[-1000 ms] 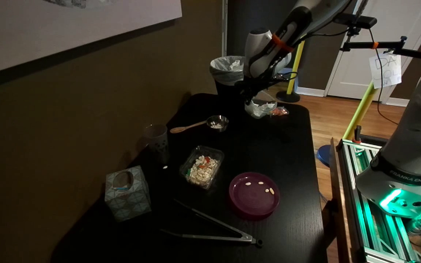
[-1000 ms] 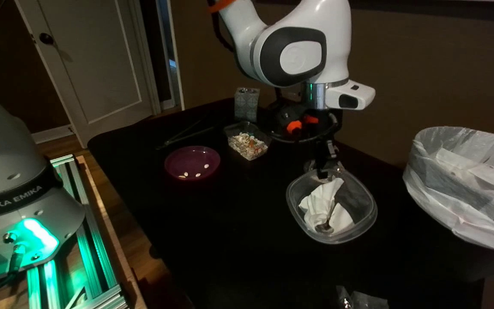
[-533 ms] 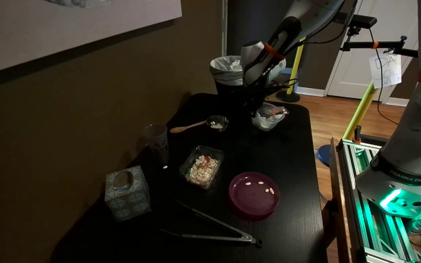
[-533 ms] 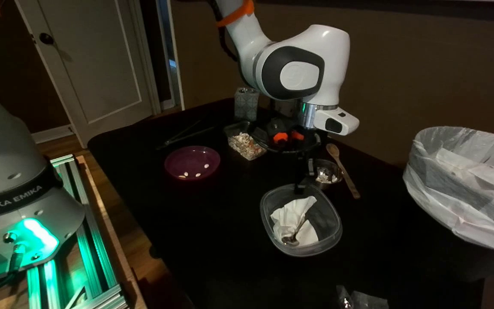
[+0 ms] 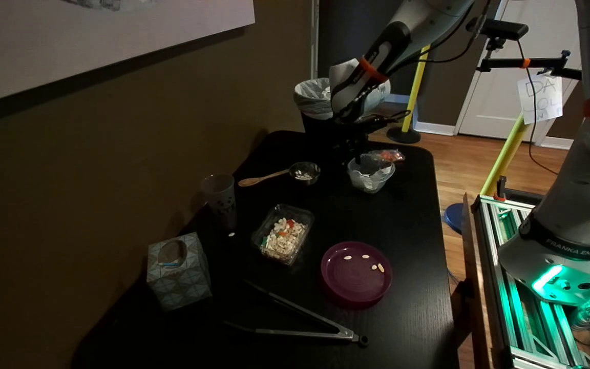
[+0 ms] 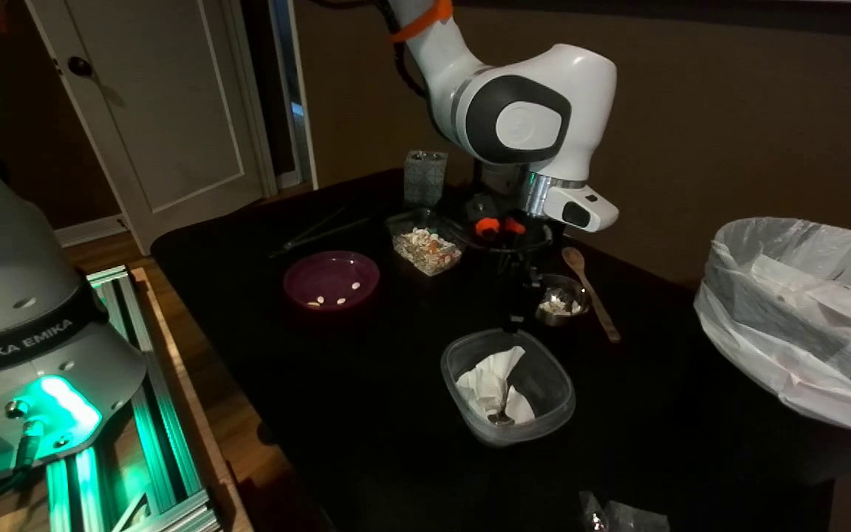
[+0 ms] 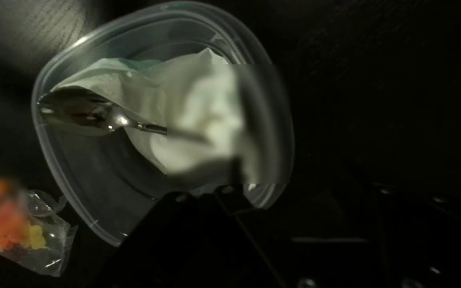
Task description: Place the small silver bowl on the purple lid
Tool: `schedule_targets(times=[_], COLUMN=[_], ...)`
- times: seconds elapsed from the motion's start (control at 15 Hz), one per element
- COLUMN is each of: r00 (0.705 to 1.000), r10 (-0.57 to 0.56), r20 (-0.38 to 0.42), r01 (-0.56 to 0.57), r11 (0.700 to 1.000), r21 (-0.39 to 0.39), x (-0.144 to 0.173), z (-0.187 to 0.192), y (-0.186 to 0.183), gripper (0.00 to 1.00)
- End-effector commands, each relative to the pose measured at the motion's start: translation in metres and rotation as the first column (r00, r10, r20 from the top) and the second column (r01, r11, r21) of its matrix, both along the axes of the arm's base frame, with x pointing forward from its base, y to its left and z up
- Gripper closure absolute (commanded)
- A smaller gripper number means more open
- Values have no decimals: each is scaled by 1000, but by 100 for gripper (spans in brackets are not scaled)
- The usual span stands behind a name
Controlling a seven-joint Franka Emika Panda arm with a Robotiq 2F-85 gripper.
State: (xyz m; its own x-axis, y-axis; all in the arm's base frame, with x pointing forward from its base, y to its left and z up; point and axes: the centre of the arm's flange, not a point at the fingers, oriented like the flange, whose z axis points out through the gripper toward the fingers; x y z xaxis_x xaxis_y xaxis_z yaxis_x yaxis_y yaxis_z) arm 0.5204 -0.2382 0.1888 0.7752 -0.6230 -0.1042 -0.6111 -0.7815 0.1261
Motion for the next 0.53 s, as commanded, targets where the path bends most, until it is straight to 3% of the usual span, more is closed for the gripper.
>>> schedule_targets(times=[0.0,0.07,0.27,0.47], r00=[988,980,939,890], r10=[71,90,164,147], r20=[135,179,304,432], r01=[-84,-112,-219,-270], r11=[992,987,963,933], r21=[98,114,157,238], x=[23,33,63,84], z=[22,32,54,65], y=[15,25,42,40], gripper=[10,1,0,0])
